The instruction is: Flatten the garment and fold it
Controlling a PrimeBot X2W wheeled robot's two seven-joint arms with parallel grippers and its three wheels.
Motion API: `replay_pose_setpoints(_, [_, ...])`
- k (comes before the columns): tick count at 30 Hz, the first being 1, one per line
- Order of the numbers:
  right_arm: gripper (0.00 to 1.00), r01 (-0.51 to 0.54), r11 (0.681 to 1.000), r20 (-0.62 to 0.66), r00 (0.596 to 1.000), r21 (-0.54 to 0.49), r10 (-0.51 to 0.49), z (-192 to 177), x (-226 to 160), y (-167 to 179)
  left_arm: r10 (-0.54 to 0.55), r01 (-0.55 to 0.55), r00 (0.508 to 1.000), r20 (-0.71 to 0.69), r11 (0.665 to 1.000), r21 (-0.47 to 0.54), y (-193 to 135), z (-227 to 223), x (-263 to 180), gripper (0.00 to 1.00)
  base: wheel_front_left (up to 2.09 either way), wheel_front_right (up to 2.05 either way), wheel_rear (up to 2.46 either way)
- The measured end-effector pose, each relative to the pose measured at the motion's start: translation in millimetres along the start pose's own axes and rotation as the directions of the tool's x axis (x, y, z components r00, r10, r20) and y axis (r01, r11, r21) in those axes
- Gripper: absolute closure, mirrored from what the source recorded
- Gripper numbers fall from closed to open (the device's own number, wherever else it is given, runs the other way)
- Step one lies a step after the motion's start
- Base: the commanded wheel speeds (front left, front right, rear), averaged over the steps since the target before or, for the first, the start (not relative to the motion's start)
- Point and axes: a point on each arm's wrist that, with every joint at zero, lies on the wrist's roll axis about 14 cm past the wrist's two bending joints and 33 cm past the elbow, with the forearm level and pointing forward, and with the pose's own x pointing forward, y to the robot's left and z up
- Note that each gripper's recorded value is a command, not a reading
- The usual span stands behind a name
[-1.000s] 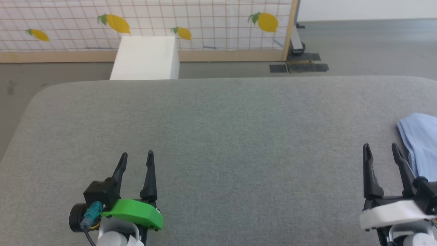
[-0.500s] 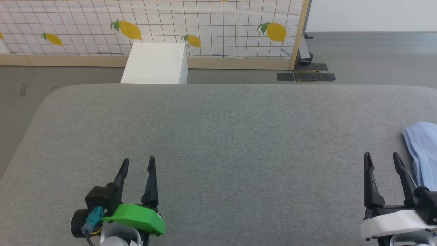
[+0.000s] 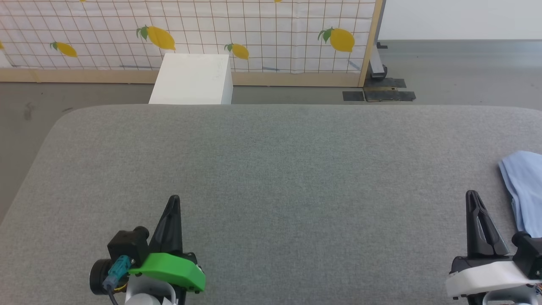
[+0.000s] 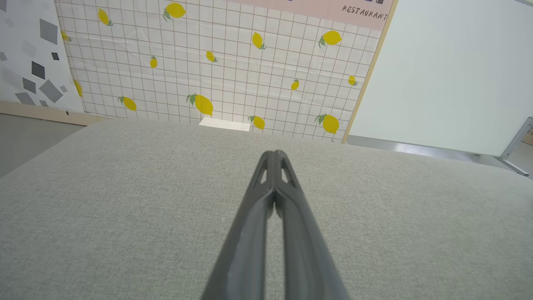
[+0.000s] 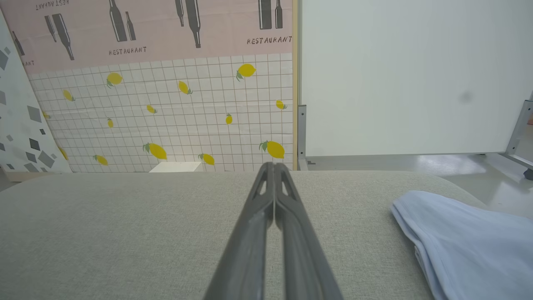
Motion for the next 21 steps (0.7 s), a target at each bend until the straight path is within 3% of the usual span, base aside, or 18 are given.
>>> replay_pose_setpoints(21, [1.0, -0.018, 1.0, -0.038, 0.999, -0.007, 0.018, -5.6, -0.2, 5.9, -0.008, 0.009, 1.0, -0.013, 0.999, 0.031, -1.5, 2.9, 3.1, 1.0, 0.0, 0.0, 0.0])
